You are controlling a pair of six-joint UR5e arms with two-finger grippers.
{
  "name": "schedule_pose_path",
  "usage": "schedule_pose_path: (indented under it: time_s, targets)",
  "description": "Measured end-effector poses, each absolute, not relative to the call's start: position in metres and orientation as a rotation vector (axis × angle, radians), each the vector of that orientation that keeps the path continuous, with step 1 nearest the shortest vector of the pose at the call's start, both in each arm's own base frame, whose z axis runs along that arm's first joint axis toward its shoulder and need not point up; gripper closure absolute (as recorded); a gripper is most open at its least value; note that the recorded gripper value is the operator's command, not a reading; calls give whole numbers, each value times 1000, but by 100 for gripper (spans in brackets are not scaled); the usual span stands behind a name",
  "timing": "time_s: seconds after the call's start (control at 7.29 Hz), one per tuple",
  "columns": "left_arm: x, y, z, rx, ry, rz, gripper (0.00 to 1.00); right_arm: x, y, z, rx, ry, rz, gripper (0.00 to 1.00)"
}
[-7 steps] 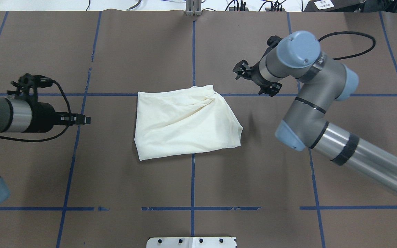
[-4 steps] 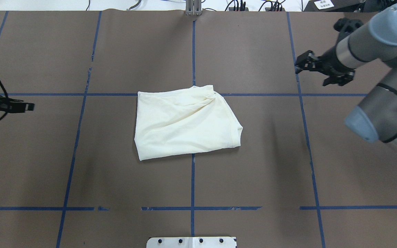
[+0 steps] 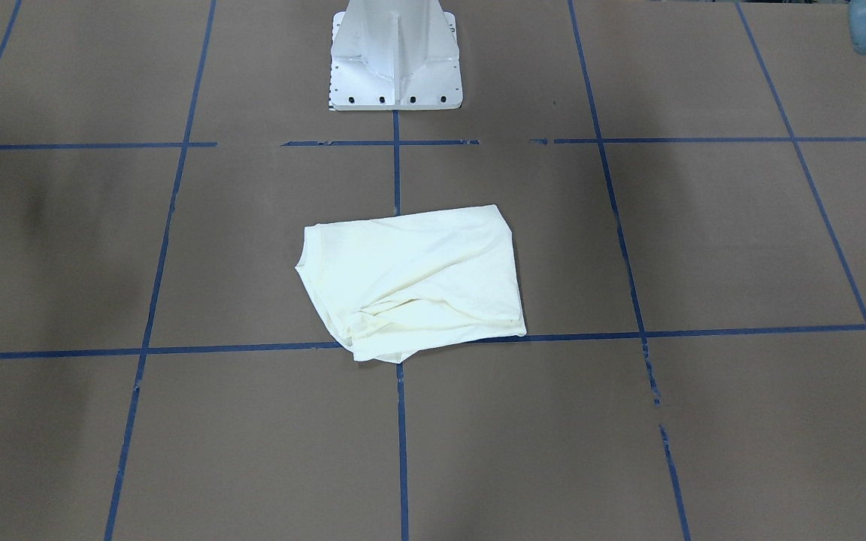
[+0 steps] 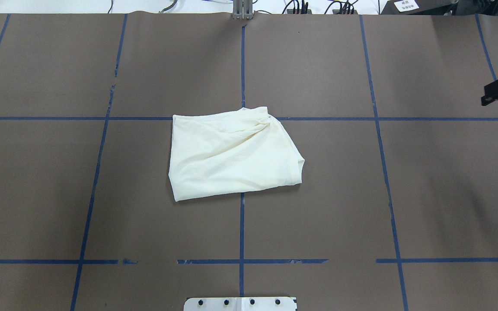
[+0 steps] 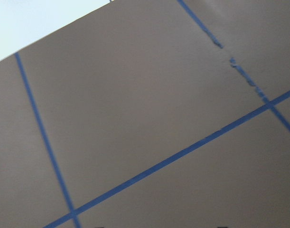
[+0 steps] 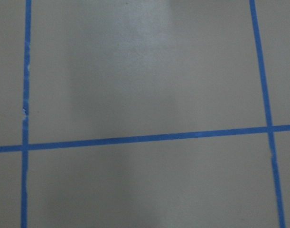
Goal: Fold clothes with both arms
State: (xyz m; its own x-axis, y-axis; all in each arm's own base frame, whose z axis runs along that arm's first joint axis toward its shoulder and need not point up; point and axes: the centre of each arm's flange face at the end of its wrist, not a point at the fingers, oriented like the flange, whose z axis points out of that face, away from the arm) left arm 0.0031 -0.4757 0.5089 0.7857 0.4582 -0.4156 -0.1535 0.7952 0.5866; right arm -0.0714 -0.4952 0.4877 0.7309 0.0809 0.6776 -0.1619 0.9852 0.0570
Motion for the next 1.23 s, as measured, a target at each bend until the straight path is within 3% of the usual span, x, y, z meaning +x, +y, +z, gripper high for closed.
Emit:
schedule_pose_path:
  time_s: [0.27,0.55,0.82,1.23]
  targets:
    - [-30,-473,510,430,707,318,0,10,-449,534,105,-812,102,0]
    - [-36,-450,500,335,824,271,0,24,-409,562,95,-855,7,0]
    - [-38,-431,508,288,816,231,0,3,-404,567,66,-854,-67,0]
    - [-40,-399,573,152,797,173,0,-13,-408,566,46,-818,-104,0]
